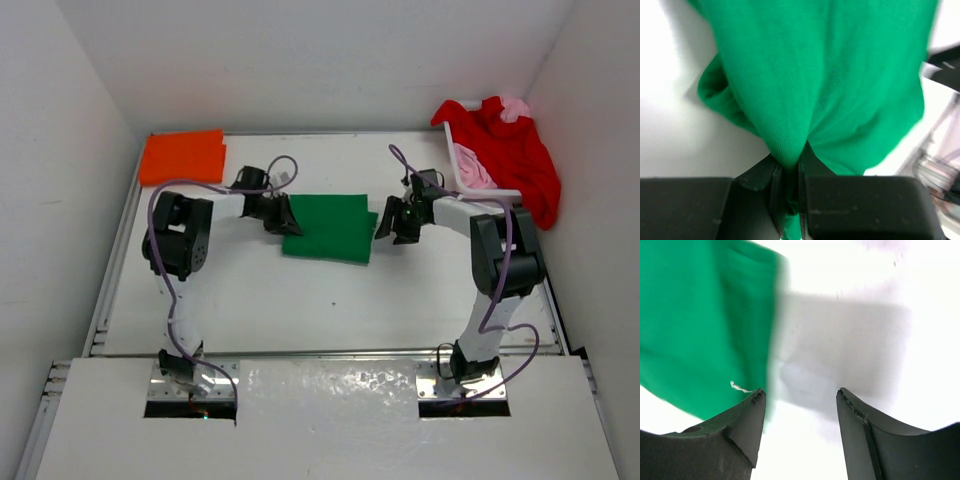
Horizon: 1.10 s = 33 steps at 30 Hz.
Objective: Fold and stack the t-shirts
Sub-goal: Put the neatly folded tshirt into the corner of the board with the left arm
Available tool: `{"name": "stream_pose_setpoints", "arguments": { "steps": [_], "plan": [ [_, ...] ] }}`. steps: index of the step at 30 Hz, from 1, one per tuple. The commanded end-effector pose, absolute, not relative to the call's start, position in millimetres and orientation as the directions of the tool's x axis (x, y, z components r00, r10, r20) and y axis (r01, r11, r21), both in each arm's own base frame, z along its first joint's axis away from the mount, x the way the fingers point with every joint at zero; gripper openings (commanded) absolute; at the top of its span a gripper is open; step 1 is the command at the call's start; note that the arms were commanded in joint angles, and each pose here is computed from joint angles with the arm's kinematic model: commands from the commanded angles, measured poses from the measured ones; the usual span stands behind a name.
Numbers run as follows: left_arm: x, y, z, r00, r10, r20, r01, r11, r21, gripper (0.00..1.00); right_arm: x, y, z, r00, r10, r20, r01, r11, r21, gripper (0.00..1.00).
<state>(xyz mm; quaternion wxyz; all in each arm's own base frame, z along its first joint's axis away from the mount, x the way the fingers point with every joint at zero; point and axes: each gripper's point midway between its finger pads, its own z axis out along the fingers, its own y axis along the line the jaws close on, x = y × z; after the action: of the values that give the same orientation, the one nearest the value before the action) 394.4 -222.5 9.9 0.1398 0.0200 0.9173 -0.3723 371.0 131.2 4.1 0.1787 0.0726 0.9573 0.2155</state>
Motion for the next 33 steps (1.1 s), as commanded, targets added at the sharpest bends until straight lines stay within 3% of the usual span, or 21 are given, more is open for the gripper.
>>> {"name": "stream_pose_setpoints", "arguments": {
  "steps": [1, 5, 13, 21, 33],
  "plan": [
    [421.6, -154.2, 29.6, -0.918, -0.021, -0.397, 0.186, 0.859, -0.477, 0.00, 375.3, 121.3, 34.0, -0.908, 0.174, -0.381, 0.008, 0.917, 0.399, 0.57],
    [450.7, -106.8, 56.3, -0.852, 0.114, -0.510, 0.280, 0.924, -0.262, 0.00, 377.0, 118.8, 44.9, -0.901, 0.161, -0.402, -0.008, 0.922, 0.387, 0.58],
    [508.5, -40.0, 94.0, -0.811, 0.260, -0.524, 0.310, 0.951, -0.009, 0.00, 380.7, 116.2, 46.9, -0.904, 0.150, -0.400, -0.011, 0.927, 0.374, 0.58],
    [575.8, -13.6, 131.1, -0.738, 0.281, -0.613, 0.254, 0.958, 0.133, 0.00, 381.8, 112.1, 45.5, -0.907, 0.136, -0.398, -0.012, 0.937, 0.348, 0.58],
    [609.2, 20.9, 200.8, -0.590, 0.394, -0.705, 0.158, 0.912, 0.378, 0.00, 375.3, 106.2, 42.4, -0.916, 0.128, -0.381, -0.002, 0.946, 0.323, 0.58]
  ]
}}
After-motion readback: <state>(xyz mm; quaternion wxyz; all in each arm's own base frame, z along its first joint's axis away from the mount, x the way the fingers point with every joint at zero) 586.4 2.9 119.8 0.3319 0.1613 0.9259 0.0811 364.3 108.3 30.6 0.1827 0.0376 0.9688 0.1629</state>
